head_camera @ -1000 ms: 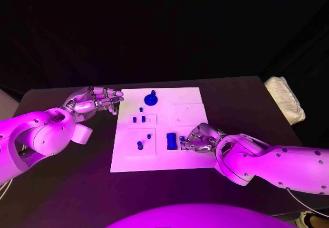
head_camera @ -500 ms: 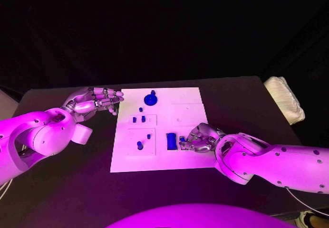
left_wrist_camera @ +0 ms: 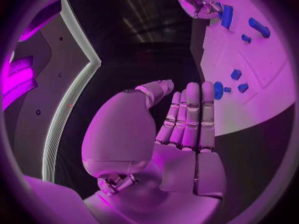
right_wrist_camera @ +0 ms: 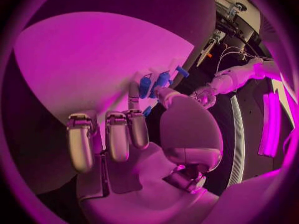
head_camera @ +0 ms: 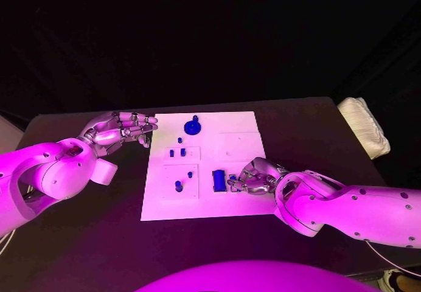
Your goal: Assemble the parts on the task board
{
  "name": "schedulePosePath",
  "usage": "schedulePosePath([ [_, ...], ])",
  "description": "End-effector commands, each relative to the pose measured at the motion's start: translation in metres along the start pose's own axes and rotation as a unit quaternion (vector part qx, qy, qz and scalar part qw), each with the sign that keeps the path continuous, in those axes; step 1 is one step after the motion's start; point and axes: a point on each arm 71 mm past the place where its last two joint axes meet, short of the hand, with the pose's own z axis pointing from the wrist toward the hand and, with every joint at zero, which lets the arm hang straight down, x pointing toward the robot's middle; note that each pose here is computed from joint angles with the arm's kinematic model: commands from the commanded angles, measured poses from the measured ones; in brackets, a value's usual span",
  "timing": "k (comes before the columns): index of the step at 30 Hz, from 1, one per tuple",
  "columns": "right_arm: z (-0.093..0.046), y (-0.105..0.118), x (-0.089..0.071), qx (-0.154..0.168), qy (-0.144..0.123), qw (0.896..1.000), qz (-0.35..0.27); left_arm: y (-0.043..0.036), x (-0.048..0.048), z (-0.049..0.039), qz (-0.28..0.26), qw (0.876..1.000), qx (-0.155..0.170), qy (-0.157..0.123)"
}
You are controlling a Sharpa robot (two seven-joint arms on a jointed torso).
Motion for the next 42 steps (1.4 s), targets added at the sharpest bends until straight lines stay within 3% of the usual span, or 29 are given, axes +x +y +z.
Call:
schedulePosePath([
  [1, -0.002, 0.004, 0.001, -0.020, -0.001, 1.000, 0.003, -0.0003, 0.0008, 0.0000, 0.001, 1.000, 0.002, 0.008],
  [22, -0.010, -0.004, -0.007, -0.022, -0.006, 1.000, 0.000, 0.0003, -0.0013, -0.0003, 0.002, 1.000, 0.000, 0.006],
  [33, -0.012, -0.005, -0.003, -0.040, 0.035, 0.998, -0.019, 0.0005, -0.0019, -0.0003, 0.002, 1.000, -0.001, 0.006],
  [42, -0.012, -0.004, -0.002, -0.051, 0.043, 0.997, -0.028, 0.0005, -0.0022, -0.0005, 0.002, 1.000, -0.001, 0.006],
])
